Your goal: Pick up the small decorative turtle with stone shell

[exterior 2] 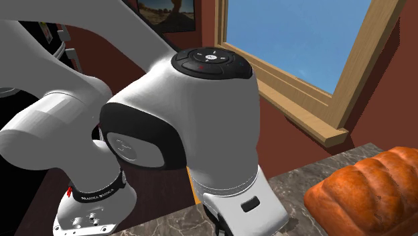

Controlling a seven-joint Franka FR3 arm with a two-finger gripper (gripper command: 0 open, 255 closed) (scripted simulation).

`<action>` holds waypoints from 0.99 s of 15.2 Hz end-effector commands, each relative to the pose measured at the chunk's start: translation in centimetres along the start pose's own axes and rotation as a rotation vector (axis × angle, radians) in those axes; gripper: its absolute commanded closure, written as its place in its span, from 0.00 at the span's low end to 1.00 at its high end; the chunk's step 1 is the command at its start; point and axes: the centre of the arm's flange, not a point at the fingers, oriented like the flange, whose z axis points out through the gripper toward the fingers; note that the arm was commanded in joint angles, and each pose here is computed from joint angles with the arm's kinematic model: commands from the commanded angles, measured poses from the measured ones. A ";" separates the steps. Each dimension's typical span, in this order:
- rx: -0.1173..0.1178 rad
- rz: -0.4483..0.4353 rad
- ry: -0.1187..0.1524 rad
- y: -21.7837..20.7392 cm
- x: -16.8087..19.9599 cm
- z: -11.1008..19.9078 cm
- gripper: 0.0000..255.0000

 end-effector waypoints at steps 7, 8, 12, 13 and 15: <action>0.000 0.000 0.000 0.0 0.0 0.1 1.00; 0.000 0.000 0.000 0.0 0.0 0.0 1.00; 0.000 0.000 0.000 -0.1 0.3 -2.1 1.00; 0.000 0.000 0.000 -0.1 0.3 -2.6 1.00; 0.000 0.000 0.000 -0.2 0.4 -3.7 1.00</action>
